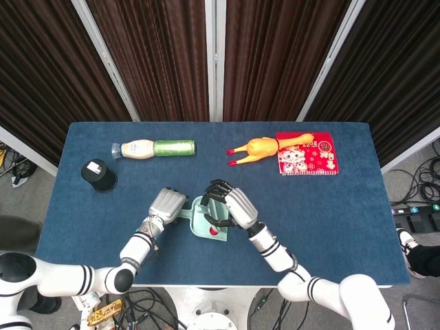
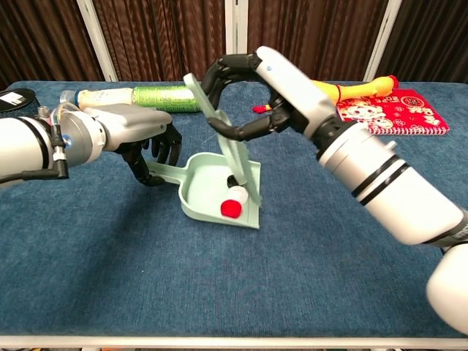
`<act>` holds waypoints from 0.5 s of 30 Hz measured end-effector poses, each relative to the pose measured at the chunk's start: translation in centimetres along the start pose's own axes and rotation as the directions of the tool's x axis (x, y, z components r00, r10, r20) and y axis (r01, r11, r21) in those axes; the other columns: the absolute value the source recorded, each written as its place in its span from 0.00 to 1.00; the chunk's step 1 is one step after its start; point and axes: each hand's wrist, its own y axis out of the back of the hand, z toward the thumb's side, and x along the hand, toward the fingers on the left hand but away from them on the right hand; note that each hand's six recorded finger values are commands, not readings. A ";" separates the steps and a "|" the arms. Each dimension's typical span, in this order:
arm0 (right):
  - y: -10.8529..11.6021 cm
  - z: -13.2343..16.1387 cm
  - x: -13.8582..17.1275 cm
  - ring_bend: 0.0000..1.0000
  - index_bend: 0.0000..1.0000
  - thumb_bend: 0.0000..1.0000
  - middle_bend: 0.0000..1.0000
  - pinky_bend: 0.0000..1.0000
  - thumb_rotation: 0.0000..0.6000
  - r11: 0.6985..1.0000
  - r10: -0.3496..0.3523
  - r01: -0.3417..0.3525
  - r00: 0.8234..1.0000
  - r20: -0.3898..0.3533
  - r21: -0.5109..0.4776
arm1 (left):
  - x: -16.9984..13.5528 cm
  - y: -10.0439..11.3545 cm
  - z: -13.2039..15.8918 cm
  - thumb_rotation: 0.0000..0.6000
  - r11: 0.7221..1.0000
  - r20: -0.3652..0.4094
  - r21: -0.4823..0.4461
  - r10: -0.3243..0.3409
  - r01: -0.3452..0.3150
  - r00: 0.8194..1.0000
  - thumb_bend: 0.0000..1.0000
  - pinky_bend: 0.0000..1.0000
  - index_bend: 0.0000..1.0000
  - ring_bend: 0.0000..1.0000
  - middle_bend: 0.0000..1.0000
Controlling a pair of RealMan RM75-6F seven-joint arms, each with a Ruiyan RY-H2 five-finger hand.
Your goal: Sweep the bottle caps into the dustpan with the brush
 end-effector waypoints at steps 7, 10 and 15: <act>4.8 -1.6 2.3 0.29 0.77 0.66 0.65 0.18 1.00 0.989 0.024 -0.030 0.999 0.042 0.146 | -0.5 0.7 -0.2 1.00 0.999 -0.001 -0.007 0.034 -0.034 0.999 0.22 0.32 0.20 0.26 0.31; 6.7 -2.8 3.6 0.28 0.77 0.66 0.65 0.17 1.00 0.967 0.066 -0.088 0.993 0.099 0.237 | -0.9 1.3 -0.4 1.00 0.998 -0.003 0.002 0.066 -0.066 0.998 0.21 0.30 0.20 0.26 0.31; 9.3 -5.7 6.3 0.25 0.74 0.66 0.64 0.16 1.00 0.883 0.156 -0.245 0.958 0.242 0.401 | -2.3 3.0 -2.3 1.00 0.988 -0.032 0.004 0.155 -0.154 0.987 0.20 0.29 0.20 0.26 0.31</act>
